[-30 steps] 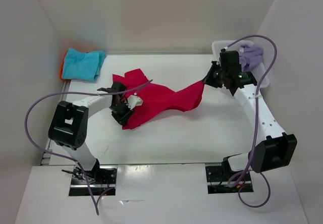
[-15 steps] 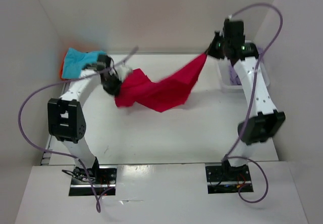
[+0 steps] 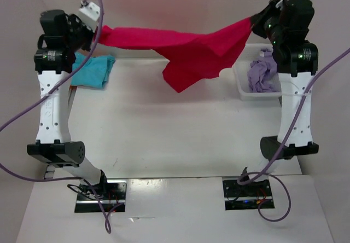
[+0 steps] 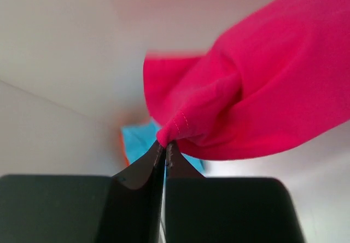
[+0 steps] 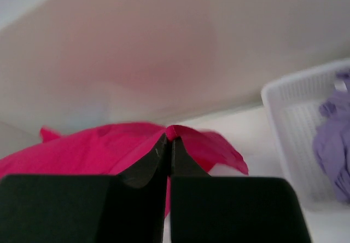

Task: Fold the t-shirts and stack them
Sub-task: Flatten out the tshirt

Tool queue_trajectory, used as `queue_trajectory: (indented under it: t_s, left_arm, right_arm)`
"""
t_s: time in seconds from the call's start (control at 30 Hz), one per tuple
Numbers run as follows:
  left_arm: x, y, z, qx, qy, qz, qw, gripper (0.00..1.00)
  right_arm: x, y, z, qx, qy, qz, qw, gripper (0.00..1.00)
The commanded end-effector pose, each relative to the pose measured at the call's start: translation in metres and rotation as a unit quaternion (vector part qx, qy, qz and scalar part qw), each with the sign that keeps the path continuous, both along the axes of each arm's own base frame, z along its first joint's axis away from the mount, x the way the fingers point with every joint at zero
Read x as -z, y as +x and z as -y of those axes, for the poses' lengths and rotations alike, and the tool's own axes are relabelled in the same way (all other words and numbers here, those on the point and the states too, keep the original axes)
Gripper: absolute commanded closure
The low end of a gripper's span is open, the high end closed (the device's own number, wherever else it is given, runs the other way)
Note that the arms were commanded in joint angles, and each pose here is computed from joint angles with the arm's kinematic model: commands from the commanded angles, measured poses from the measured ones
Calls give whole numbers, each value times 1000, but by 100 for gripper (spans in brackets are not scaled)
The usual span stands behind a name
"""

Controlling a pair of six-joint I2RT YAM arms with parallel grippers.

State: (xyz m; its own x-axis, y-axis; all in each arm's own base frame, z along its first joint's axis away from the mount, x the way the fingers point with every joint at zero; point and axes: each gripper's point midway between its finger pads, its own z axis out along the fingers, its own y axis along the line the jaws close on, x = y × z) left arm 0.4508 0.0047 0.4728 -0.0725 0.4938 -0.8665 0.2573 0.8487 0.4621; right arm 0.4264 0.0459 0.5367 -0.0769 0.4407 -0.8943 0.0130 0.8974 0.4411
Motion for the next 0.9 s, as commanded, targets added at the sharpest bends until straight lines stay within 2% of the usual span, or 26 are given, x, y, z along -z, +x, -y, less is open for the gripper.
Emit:
queue_trajectory:
  t_s: [0.0, 0.03, 0.07, 0.13, 0.17, 0.2, 0.23, 0.3, 0.33, 0.43, 0.57, 0.63, 0.67, 0.77, 0.8, 0.83, 0.87]
  left_arm:
    - [126, 8, -16, -21, 28, -164, 986, 100]
    - [175, -3, -16, -15, 33, -221, 975, 100]
    - [193, -13, -18, -16, 42, -241, 969, 100]
    - [242, -29, -19, -10, 54, -295, 954, 100]
    - [287, -53, -20, -12, 54, -351, 935, 100]
    - [308, -62, -22, -11, 60, -373, 926, 100]
    - [327, -74, -24, -16, 64, -399, 914, 100]
    - [371, -98, -24, -13, 64, -457, 887, 100]
    - [399, -119, -28, -23, 58, -499, 865, 100]
    - [429, -150, -27, -24, 56, -545, 836, 100]
    - [429, -150, -30, -28, 53, -547, 835, 100]
    - [423, -141, -27, -20, 46, -553, 831, 100]
    - [394, -108, -30, -24, 48, -516, 855, 100]
    - [326, -49, -30, -32, 34, -451, 891, 100]
    - [242, -4, -33, -44, 31, -344, 938, 100]
    - [191, 18, -32, -57, 9, -269, 961, 100]
    - [140, 32, -29, -56, -6, -193, 980, 100]
  right_arm:
    - [77, 4, -10, -6, -26, -98, 995, 100]
    - [71, -17, -13, -11, -19, -85, 996, 100]
    - [120, -13, -21, -19, -21, -129, 991, 100]
    - [160, -28, -41, -39, 1, -164, 986, 100]
    - [207, -41, -47, -47, 6, -211, 976, 100]
    - [232, -48, -55, -57, 16, -237, 970, 100]
    - [286, -67, -69, -73, 35, -300, 950, 100]
    - [322, -87, -81, -82, 58, -337, 936, 100]
    - [359, -107, -87, -83, 81, -381, 917, 100]
    - [391, -136, -94, -91, 113, -414, 899, 100]
    - [392, -135, -87, -76, 99, -416, 901, 100]
    - [378, -112, -86, -77, 89, -406, 906, 100]
    - [356, -85, -86, -87, 68, -389, 915, 100]
    - [291, -24, -70, -83, 44, -332, 939, 100]
    - [224, 13, -65, -80, 30, -262, 961, 100]
    - [183, 26, -62, -72, 23, -214, 974, 100]
    - [88, 32, -42, -32, 18, -97, 995, 100]
